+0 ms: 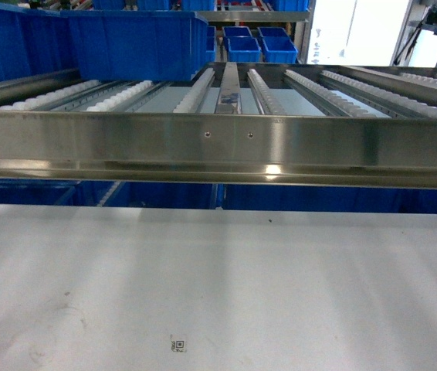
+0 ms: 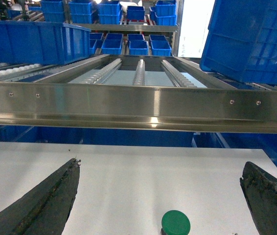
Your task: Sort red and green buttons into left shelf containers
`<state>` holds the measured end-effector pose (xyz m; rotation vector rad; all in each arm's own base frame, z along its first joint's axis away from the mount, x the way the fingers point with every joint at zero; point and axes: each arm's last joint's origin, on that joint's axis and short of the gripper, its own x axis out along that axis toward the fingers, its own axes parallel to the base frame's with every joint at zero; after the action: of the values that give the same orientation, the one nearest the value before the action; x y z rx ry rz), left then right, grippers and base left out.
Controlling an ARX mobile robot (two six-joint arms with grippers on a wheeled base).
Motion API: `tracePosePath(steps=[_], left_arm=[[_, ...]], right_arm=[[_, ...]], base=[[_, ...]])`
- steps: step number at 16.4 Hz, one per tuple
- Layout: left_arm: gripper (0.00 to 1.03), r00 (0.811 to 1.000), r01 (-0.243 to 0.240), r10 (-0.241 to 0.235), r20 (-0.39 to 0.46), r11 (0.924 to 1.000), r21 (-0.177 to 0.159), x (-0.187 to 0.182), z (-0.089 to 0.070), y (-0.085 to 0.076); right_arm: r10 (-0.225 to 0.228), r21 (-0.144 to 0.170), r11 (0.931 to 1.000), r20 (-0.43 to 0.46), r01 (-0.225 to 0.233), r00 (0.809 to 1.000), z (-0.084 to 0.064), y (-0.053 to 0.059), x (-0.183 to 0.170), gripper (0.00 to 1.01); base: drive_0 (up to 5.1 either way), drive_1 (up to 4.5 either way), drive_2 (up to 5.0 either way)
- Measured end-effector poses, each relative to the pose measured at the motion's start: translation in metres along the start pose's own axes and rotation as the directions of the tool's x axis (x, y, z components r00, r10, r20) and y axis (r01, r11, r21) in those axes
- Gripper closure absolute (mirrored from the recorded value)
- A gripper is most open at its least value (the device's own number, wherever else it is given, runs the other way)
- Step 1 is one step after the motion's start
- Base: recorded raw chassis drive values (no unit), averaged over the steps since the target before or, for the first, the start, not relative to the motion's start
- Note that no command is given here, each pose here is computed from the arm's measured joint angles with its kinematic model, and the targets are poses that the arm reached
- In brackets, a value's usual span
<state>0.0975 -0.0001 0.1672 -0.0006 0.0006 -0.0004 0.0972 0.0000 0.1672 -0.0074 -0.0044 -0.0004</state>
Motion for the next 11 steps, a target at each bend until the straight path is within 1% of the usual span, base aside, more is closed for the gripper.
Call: tracePosePath(steps=[6,7,8,9,11], left_arm=[[0.05,1.000,0.000,0.000,0.000,1.0000,0.000,0.000,0.000,0.000],[0.05,1.000,0.000,0.000,0.000,1.0000,0.000,0.000,0.000,0.000],[0.05,1.000,0.003,-0.003,0.006,1.0000,0.001,0.000,0.001,0.000],[0.05,0.999,-0.001,0.001,0.040,1.0000,0.003,0.001,0.004,0.005],[0.05,0.997,-0.040,0.039,0.060,0.9992,0.006,0.007,0.007,0.018]], right_arm=[[0.000,0.000,1.0000,0.000,0.000,1.000,0.000,0.000,0.000,0.03],[-0.007,0.008,0.9999,0.000,0.007,1.000,0.000,0.000,0.000,0.03],[-0.028,0.008,0.9996,0.013,0.028,1.000,0.002,0.002,0.002,0.03],[-0.028,0.009,0.9996,0.006,0.028,1.000,0.002,0.006,0.008,0.03],[-0.028,0.003,0.9996,-0.039,0.028,0.999,-0.001,0.011,0.021,0.03]], base=[[0.0,0.00,0.0],[0.0,0.00,0.0],[0.0,0.00,0.0],[0.0,0.00,0.0],[0.0,0.00,0.0]])
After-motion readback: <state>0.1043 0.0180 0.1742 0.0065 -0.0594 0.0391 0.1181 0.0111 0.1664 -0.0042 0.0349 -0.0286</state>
